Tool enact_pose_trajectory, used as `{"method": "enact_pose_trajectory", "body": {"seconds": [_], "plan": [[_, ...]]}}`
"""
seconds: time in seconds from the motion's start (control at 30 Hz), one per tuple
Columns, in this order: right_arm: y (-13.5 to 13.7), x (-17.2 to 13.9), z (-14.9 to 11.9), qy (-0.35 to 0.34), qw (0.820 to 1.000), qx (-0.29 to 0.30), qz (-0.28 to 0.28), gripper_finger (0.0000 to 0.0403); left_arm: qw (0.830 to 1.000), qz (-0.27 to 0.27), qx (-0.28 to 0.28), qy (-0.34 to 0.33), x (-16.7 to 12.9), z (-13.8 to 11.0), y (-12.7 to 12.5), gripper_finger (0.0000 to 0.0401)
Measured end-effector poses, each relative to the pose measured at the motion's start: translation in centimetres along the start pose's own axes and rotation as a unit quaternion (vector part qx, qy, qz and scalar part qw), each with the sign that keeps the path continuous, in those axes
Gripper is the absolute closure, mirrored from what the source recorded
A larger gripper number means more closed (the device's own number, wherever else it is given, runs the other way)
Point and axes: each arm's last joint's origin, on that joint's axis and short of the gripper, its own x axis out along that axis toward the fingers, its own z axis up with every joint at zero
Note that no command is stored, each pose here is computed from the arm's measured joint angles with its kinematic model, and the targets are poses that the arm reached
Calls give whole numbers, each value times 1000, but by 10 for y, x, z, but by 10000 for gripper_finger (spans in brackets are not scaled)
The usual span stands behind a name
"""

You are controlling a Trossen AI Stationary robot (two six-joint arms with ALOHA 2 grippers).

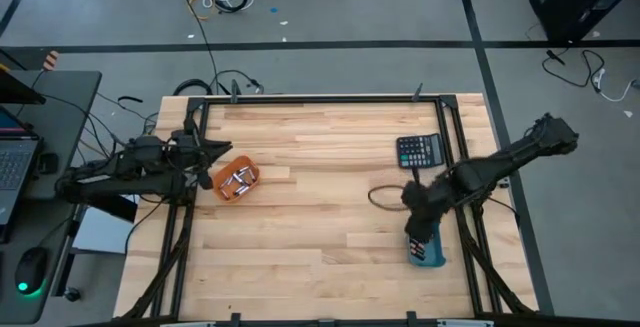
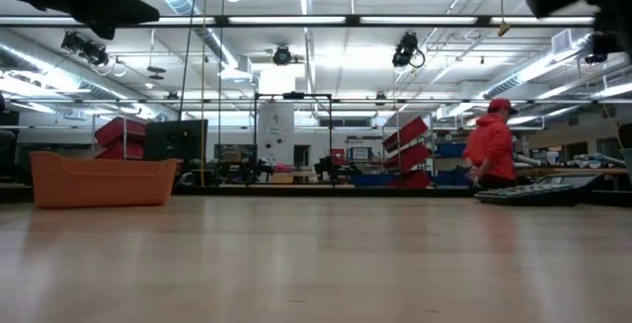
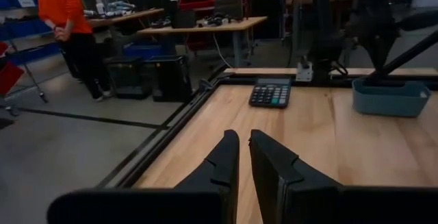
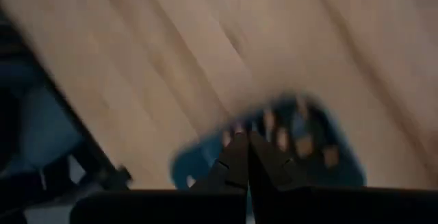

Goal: Sort batteries
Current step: Adjust the blue bin

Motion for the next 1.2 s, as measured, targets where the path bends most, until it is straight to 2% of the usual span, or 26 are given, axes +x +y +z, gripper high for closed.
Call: {"method": "enact_pose_trajectory", "body": {"seconds": [0.1,0.2,0.57,0.87,1.2], "plan": [[3,12,-12,56,997,38,-48,403,1000,2,5,5,2,0,0,366],[5,21,-19,79,992,50,-86,403,1000,3,6,8,3,0,-1,366],[6,53,-17,87,975,18,-203,403,1000,4,7,8,3,0,-1,367],[5,72,-6,96,965,0,-244,403,1000,4,6,9,3,-1,-1,367],[2,72,2,76,966,8,-248,403,1000,4,6,9,3,-1,-1,367]]}}
